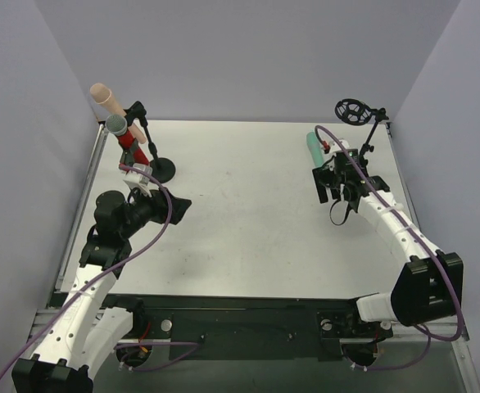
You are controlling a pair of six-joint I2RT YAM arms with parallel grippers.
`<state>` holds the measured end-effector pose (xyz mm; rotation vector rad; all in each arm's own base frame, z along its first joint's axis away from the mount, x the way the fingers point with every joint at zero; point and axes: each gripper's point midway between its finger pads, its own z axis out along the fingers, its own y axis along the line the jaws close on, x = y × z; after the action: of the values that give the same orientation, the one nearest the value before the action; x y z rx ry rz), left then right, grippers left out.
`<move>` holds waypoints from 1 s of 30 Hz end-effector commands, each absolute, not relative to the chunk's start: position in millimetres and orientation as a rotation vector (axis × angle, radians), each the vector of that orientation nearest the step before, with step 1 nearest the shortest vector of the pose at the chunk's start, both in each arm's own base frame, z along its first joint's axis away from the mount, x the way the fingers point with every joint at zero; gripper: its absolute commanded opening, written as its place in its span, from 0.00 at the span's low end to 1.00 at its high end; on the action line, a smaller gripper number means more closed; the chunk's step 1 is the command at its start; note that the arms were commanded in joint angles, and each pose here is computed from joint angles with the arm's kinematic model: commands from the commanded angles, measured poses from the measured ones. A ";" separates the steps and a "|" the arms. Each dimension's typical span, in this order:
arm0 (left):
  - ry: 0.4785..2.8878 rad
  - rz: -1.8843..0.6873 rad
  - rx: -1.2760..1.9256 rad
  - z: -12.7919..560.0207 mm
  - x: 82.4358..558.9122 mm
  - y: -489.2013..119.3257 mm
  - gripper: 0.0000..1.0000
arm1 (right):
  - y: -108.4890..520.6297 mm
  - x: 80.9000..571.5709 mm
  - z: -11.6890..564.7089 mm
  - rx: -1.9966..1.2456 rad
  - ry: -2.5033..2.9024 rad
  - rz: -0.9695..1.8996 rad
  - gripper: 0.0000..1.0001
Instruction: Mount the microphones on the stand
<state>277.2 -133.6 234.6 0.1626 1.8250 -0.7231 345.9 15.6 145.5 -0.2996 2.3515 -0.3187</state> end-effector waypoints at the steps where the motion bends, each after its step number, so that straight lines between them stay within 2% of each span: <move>1: 1.759 -0.738 0.198 255.3 277.6 -136.4 0.87 | 12.0 372.9 158.1 -0.255 2.317 -0.397 0.88; 11: 1.732 -0.742 0.203 261.5 275.3 -135.5 0.87 | 22.2 424.0 124.8 -0.298 2.398 -0.429 0.67; 22: 1.743 -0.744 0.194 257.7 278.4 -133.9 0.87 | 38.6 487.3 91.4 -0.359 2.476 -0.399 0.66; 30: 1.754 -0.760 0.177 254.6 283.7 -132.0 0.87 | 36.7 511.8 70.5 -0.322 2.528 -0.371 0.54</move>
<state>279.5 -129.7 236.9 0.1575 1.8150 -0.7367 505.4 42.4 64.2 -0.3612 2.4987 -0.3844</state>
